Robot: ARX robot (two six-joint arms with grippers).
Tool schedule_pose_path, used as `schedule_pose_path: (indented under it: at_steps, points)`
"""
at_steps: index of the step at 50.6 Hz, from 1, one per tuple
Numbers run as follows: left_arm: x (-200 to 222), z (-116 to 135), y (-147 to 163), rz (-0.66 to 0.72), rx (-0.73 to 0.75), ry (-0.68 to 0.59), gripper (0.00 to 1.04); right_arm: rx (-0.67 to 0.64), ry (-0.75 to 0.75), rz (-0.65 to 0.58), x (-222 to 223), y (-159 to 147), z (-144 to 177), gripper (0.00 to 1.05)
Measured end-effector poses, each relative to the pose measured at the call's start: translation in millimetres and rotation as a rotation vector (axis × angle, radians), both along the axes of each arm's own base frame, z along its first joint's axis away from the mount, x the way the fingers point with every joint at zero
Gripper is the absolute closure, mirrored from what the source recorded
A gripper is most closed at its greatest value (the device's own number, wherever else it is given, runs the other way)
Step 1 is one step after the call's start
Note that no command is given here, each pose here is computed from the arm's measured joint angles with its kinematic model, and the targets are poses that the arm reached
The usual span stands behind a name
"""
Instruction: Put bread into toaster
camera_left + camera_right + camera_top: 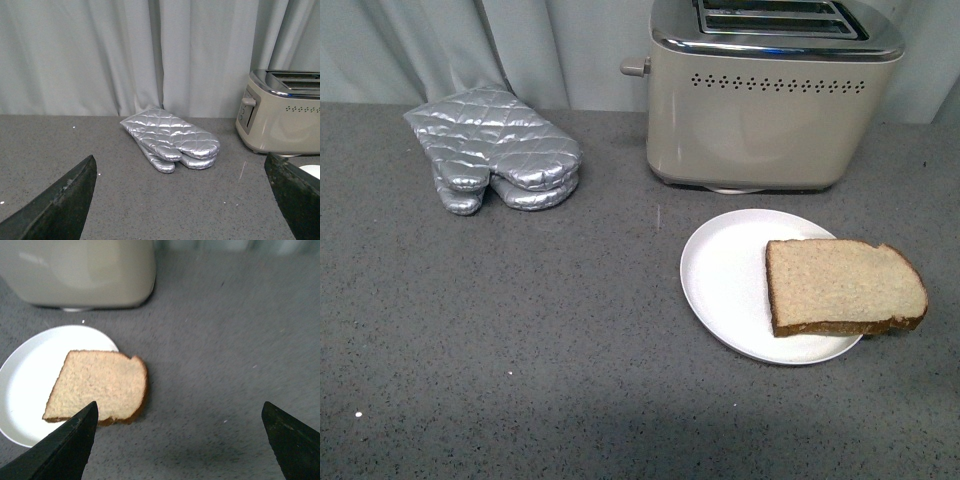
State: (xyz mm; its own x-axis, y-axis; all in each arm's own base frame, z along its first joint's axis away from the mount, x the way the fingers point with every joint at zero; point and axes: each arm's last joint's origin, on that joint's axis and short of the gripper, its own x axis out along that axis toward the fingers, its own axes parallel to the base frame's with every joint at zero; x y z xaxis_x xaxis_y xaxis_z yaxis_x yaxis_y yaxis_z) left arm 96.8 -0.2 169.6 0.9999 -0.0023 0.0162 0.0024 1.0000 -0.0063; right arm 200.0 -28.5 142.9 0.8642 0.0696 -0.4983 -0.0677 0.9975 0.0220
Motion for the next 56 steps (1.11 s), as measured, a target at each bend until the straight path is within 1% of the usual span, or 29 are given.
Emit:
schedule_pose_path:
  at_steps: [5, 13, 19, 26, 31, 35, 38, 39, 44, 45, 52, 53, 56]
  points:
    - [0, 0, 0, 0.000, 0.000, 0.000, 0.07, 0.118, 0.168, 0.028, 35, -9, -19, 0.10]
    - [0, 0, 0, 0.000, 0.000, 0.000, 0.07, 0.224, 0.287, 0.044, 67, -15, -36, 0.10]
    - [0, 0, 0, 0.000, 0.000, 0.000, 0.07, 0.291, 0.363, 0.061, 83, -16, -48, 0.10]
    - [0, 0, 0, 0.000, 0.000, 0.000, 0.07, 0.332, 0.451, 0.086, 96, -13, -63, 0.10]
    - [0, 0, 0, 0.000, 0.000, 0.000, 0.07, 0.345, 0.503, 0.101, 105, -5, -78, 0.10]
    - [0, 0, 0, 0.000, 0.000, 0.000, 0.07, 0.381, 0.530, 0.105, 111, 3, -88, 0.10]
    - [0, 0, 0, 0.000, 0.000, 0.000, 0.07, 0.402, 0.554, 0.092, 115, 8, -94, 0.19]
    - [0, 0, 0, 0.000, 0.000, 0.000, 0.07, 0.402, 0.566, 0.087, 117, 10, -96, 0.24]
    - [0, 0, 0, 0.000, 0.001, 0.000, 0.07, 0.422, 0.589, 0.065, 121, 14, -102, 0.42]
    - [0, 0, 0, 0.000, 0.000, 0.000, 0.07, 0.428, 0.591, 0.059, 121, 14, -102, 0.48]
    - [0, 0, 0, 0.000, 0.000, 0.000, 0.07, 0.447, 0.590, 0.043, 123, 14, -101, 0.65]
    - [0, 0, 0, 0.000, 0.000, 0.000, 0.07, 0.453, 0.590, 0.041, 124, 14, -101, 0.70]
    - [0, 0, 0, 0.000, 0.000, 0.000, 0.07, 0.462, 0.591, 0.036, 124, 13, -100, 0.77]
